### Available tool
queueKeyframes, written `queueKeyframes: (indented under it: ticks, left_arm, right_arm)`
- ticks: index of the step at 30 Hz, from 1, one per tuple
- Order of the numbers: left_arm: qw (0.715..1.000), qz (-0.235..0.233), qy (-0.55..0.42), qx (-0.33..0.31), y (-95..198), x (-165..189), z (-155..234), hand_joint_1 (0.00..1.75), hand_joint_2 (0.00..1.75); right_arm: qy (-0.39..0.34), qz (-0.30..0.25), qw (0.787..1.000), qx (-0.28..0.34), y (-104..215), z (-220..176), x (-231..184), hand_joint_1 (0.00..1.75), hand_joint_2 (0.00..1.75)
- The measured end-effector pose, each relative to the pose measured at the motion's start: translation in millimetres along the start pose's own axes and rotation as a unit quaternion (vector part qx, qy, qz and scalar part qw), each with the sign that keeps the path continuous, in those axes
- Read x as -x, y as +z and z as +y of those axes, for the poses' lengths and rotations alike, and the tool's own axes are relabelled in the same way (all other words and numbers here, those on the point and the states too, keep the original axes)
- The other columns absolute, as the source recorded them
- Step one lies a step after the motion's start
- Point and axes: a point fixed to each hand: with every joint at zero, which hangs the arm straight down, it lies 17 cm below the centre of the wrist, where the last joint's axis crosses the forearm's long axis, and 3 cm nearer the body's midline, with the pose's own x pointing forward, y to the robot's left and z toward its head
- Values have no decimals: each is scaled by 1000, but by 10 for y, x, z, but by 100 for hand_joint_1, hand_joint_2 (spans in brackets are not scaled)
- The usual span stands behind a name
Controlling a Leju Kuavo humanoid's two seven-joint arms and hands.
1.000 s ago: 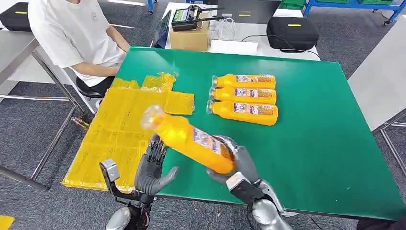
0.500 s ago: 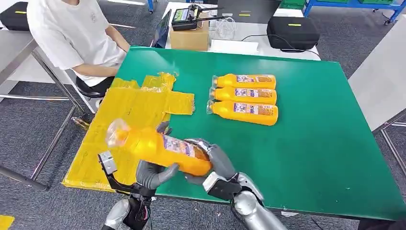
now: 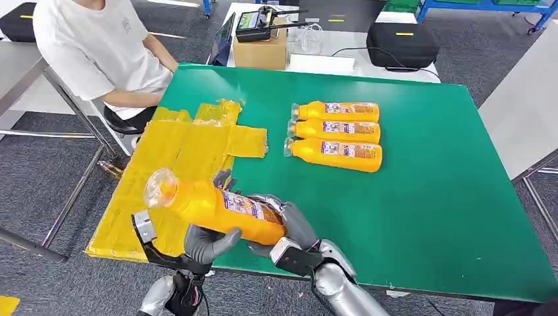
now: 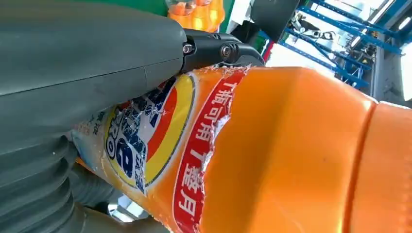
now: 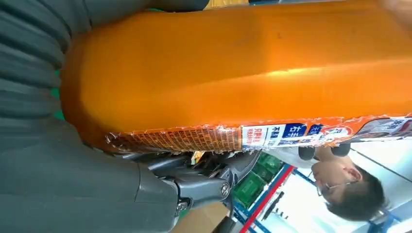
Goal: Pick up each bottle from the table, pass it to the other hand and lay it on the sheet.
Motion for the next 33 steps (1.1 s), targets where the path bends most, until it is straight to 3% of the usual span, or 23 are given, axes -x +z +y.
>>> queueKeyframes:
  ticks: [1,2,3,4,7,8,9,10,11,13,14,33]
  left_arm:
    - [1000,4,-5,2,7,17,0,0,175]
    - [1000,10,-12,2,12,41,8,12,175]
    - [1000,16,-18,-1,13,68,25,155,175]
    - [1000,23,-20,-5,13,101,47,175,175]
    - [999,42,-21,-12,4,188,94,175,175]
    - [999,44,-19,-13,-2,196,98,175,175]
    - [999,46,-15,-15,-7,210,110,175,175]
    - [999,49,-12,-17,-11,223,116,175,175]
    - [999,50,-8,-19,-16,231,124,175,175]
    - [998,55,-4,-21,-32,249,144,175,175]
    - [998,56,0,-22,-40,251,148,175,175]
    - [997,52,22,-43,-75,240,207,175,175]
  right_arm:
    - [0,1,1000,0,2,5,6,175,175]
    - [0,2,1000,-1,5,9,12,175,175]
    - [0,3,1000,-1,9,14,19,175,175]
    - [0,3,1000,-2,12,20,22,175,175]
    - [-2,5,1000,-4,15,41,33,173,175]
    - [-2,5,1000,-5,13,47,33,159,175]
    - [-3,6,1000,-5,12,50,37,119,175]
    - [-3,7,1000,-5,13,53,40,9,175]
    - [-3,7,1000,-6,14,57,45,0,175]
    - [-5,7,1000,-8,2,86,32,0,175]
    - [-8,7,1000,-8,-7,97,22,0,0]
    - [38,-12,998,43,-65,-5,-73,0,0]
